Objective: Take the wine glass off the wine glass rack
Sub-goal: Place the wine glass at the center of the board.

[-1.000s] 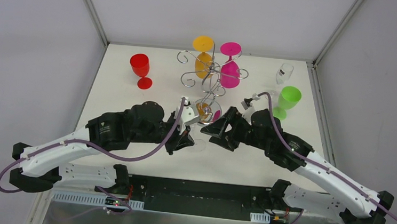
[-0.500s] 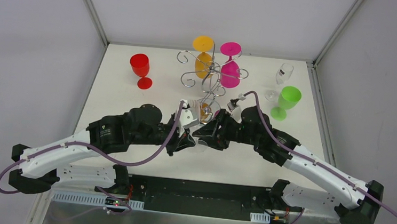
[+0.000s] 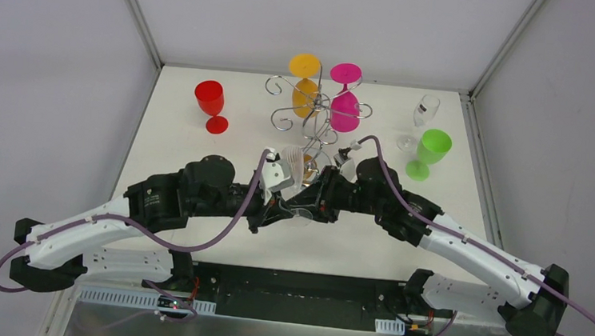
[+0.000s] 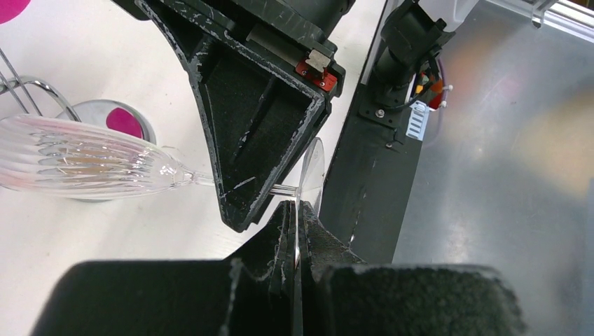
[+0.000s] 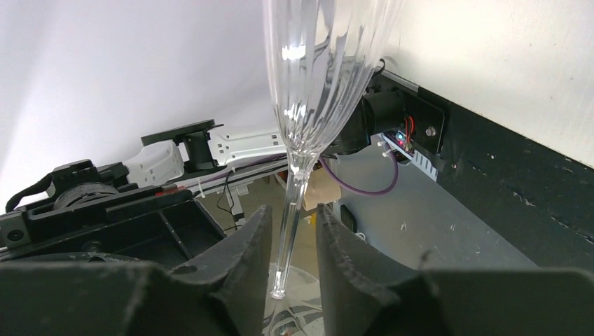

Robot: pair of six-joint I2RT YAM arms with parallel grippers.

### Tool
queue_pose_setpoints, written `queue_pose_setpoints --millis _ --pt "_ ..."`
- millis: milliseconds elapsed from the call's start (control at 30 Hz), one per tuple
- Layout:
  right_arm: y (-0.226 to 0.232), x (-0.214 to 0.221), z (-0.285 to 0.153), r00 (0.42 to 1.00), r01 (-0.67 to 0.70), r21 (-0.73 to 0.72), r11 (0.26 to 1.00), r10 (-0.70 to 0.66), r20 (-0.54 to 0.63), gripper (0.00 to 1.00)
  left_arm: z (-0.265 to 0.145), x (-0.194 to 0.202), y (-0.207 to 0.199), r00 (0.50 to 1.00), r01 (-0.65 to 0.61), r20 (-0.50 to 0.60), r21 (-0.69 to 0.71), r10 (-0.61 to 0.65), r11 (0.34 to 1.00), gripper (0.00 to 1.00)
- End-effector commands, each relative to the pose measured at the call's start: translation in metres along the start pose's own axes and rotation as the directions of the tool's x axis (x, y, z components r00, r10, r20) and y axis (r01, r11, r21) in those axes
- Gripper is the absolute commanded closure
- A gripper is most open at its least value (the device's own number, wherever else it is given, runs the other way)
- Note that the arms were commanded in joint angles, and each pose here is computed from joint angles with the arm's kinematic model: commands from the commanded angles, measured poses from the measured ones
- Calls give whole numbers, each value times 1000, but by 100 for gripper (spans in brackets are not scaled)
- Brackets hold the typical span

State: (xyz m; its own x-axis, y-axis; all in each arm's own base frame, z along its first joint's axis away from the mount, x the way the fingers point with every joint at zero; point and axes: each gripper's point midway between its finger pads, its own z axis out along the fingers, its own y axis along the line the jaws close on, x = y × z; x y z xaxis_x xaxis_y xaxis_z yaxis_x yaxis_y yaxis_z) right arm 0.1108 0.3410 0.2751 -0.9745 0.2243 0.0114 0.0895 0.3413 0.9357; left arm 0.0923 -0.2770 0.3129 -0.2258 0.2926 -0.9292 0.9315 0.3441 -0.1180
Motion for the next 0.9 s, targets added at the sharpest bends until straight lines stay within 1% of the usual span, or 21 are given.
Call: queue_pose_setpoints --millis 0,100,200,400,467,567,633,733,767,867 --pt "20 2 -2 1000 -2 -64 998 1 -18 71 -3 -10 -10 998 -35 53 51 33 998 100" --pt "20 2 -2 1000 -5 -63 998 4 -19 74 -3 -10 -12 998 -37 52 62 34 997 100" --pt "21 2 -2 1000 -6 -64 998 5 -19 80 -3 -10 -13 998 -41 51 71 37 997 100" --pt "21 2 -2 1000 -8 -63 998 7 -23 99 -2 -8 -16 999 -36 43 87 32 996 100" --pt "19 2 -1 1000 -11 -59 998 9 -25 100 -1 -7 -17 999 -32 39 91 29 995 100" --pt "19 4 -1 999 -14 -60 998 12 -35 100 0 -5 -17 999 -24 34 94 20 995 97" --pt "19 4 -1 999 -12 -61 998 10 -34 100 -1 -3 -18 999 -18 30 97 15 995 91" --pt "18 4 -4 1000 -5 -64 998 3 -29 100 -3 1 -20 1000 -8 29 109 4 994 75" --pt "17 4 -5 1000 -3 -63 998 2 -29 100 -5 1 -21 1000 -6 32 113 2 994 68" --pt "13 5 -10 999 30 -44 999 -31 -21 100 -11 -3 -21 999 7 50 108 -12 994 53"
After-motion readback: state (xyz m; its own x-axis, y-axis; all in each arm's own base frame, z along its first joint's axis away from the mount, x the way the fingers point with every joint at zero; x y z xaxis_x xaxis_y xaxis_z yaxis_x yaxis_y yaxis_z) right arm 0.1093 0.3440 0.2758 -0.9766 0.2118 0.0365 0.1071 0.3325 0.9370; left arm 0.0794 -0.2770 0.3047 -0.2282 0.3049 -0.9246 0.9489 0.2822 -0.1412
